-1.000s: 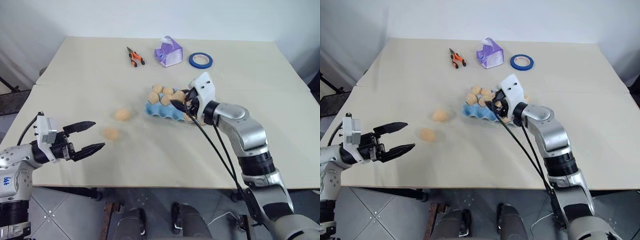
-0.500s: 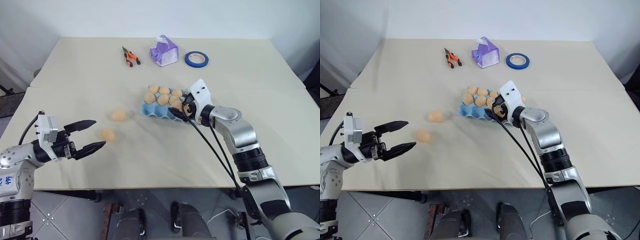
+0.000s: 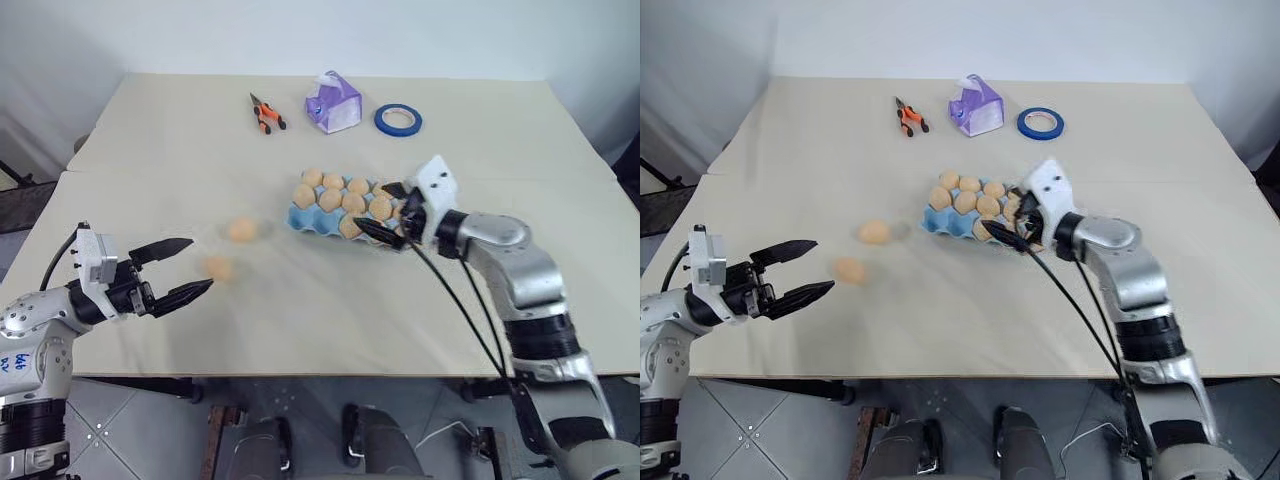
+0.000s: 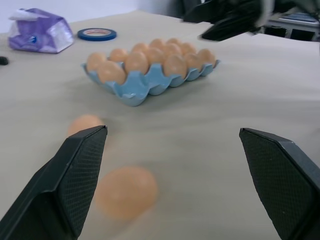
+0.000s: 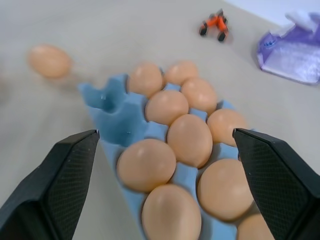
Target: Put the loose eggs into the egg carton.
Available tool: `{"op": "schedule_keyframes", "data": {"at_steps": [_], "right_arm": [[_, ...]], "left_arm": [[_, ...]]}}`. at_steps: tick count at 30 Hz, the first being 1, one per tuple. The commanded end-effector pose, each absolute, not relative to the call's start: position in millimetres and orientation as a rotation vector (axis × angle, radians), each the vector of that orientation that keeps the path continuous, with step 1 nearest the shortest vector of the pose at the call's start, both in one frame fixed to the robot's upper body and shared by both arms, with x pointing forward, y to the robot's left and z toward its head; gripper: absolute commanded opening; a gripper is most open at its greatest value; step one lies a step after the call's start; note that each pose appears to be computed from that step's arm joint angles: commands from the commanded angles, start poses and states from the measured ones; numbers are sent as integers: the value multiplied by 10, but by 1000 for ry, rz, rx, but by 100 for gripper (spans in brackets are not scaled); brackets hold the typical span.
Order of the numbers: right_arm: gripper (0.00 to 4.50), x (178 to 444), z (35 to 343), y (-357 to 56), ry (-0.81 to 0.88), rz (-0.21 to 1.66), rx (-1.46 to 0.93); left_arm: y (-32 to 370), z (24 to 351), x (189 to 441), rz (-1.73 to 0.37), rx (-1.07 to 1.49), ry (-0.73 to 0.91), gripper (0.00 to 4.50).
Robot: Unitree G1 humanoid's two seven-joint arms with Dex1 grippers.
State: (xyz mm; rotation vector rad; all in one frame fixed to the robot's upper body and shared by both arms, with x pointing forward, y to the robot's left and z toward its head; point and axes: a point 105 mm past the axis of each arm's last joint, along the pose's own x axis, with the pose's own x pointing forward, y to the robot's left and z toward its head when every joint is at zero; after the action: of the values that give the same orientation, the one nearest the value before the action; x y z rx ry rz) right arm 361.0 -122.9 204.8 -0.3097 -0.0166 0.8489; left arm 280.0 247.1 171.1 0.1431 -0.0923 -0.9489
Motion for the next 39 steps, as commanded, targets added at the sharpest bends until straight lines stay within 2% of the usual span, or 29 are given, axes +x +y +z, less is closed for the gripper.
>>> {"op": "schedule_keyframes", "data": {"at_steps": [1, 4, 9, 15, 19, 29, 34, 39], "right_arm": [[448, 3307, 2071, -1429, -37, 964, -364], [448, 3111, 1938, -1683, 25, 1010, -375], [448, 2996, 1853, -2000, 75, 974, -352], [448, 2943, 1839, -2077, 80, 958, -348], [448, 2963, 1838, -2067, 78, 954, -348], [448, 3088, 1852, -1871, 54, 972, -357], [448, 3074, 1843, -1828, 49, 973, -355], [448, 3057, 1842, -1820, 47, 968, -352]], "left_arm": [[2625, 1841, 2752, -866, 195, -138, 450], [2761, 1845, 2714, -774, 210, -143, 450], [2933, 1826, 2579, -629, 220, -143, 450], [3010, 1708, 2324, -541, 201, -79, 450], [3009, 1643, 2306, -524, 209, -49, 450], [2390, 1622, 2780, -632, 180, -102, 450], [2334, 1463, 3038, -593, 179, -32, 450], [2272, 1294, 3168, -607, 170, 33, 450]]}}
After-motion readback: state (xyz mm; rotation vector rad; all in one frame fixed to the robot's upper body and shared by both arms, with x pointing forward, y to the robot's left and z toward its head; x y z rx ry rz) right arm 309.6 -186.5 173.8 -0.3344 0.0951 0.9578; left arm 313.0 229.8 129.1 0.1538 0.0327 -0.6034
